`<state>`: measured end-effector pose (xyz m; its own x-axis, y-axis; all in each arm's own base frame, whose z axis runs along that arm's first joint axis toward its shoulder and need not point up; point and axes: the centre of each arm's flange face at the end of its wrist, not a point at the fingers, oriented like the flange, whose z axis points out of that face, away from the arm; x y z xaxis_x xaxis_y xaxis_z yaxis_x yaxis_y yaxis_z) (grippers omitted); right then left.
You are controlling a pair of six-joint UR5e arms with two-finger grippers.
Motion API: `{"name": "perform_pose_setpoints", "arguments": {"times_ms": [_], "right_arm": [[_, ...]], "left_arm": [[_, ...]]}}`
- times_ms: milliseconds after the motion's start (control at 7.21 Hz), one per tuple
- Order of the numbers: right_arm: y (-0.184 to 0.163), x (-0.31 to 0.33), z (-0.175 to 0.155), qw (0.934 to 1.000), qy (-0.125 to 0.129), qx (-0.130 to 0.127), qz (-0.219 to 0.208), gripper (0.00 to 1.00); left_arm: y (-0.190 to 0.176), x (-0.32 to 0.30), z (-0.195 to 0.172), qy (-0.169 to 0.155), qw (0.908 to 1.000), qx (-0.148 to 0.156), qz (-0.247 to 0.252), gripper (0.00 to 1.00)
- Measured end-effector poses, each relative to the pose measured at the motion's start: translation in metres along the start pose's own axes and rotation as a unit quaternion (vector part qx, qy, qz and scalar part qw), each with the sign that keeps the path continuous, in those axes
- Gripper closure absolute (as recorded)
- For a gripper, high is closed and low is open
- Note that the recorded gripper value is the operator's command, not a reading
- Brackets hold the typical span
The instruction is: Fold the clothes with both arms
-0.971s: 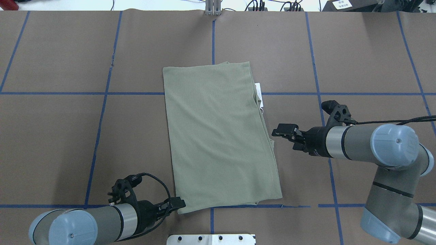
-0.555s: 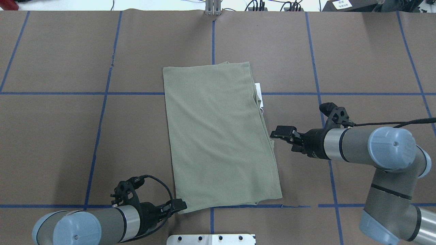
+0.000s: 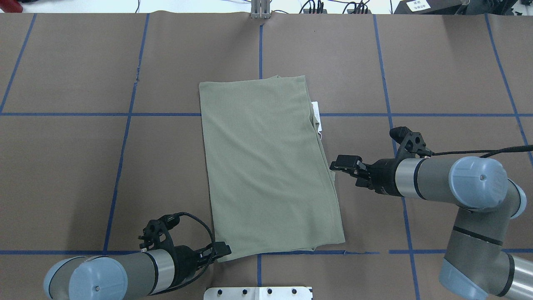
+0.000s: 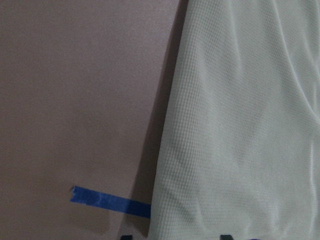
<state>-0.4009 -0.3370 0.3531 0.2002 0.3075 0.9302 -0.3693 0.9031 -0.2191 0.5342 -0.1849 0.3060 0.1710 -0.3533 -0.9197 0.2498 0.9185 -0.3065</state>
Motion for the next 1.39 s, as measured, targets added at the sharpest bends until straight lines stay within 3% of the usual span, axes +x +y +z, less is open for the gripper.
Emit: {"name": "perform_pose_setpoints", "arguments": {"times_ms": [1387], "right_arm": [[0.000, -0.002, 0.000, 1.0000, -0.003, 0.000, 0.000, 0.00]], "left_arm": [[0.000, 0.007, 0.011, 0.001, 1.0000, 0.003, 0.004, 0.38]]}}
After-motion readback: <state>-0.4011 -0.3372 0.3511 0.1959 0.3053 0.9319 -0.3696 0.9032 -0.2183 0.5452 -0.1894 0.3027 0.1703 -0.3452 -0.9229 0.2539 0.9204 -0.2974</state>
